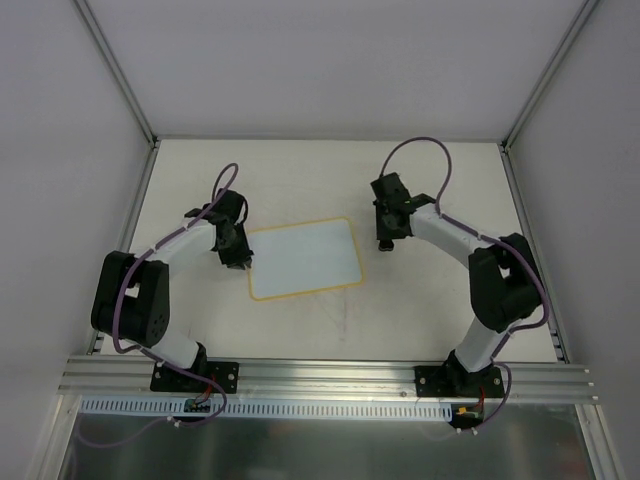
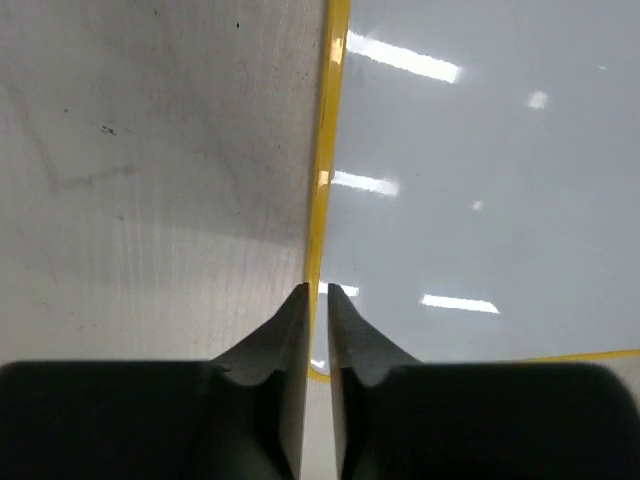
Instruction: Erase the whiteboard
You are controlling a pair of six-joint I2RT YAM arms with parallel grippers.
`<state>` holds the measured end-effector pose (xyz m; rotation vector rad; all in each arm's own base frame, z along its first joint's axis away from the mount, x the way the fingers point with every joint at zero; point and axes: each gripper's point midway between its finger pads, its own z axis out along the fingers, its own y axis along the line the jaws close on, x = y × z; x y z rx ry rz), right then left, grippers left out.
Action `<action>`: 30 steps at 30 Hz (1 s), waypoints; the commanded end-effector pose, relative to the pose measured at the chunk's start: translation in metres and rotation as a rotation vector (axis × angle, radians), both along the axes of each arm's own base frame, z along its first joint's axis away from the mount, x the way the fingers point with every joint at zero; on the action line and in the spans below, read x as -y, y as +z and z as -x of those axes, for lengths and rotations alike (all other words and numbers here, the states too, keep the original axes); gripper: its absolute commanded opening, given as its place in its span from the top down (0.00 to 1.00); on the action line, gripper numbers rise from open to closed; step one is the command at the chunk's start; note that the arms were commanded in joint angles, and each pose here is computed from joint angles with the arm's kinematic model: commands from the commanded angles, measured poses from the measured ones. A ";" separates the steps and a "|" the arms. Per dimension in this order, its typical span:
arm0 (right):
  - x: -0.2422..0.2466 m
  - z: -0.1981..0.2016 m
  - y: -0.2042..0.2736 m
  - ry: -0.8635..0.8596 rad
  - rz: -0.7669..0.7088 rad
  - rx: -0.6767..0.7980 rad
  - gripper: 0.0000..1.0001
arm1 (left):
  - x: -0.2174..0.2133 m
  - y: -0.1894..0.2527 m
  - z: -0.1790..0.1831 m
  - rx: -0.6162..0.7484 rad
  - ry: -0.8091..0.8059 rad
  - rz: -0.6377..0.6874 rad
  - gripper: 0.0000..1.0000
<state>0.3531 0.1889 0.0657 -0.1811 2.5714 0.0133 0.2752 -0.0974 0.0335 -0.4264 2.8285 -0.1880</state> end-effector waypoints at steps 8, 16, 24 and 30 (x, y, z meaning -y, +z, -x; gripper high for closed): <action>0.090 0.016 -0.034 -0.271 -0.009 -0.134 0.89 | -0.015 0.060 -0.022 0.217 -0.007 -0.057 0.55; 0.091 0.024 -0.027 -0.291 -0.056 -0.140 0.17 | -0.029 0.099 -0.021 0.349 0.003 -0.105 0.21; 0.117 0.005 0.091 -0.267 -0.120 0.154 0.01 | -0.050 0.184 -0.020 0.591 0.002 -0.177 0.01; 0.166 0.014 0.201 -0.305 -0.098 0.453 0.01 | -0.071 0.271 -0.011 0.827 0.038 -0.232 0.01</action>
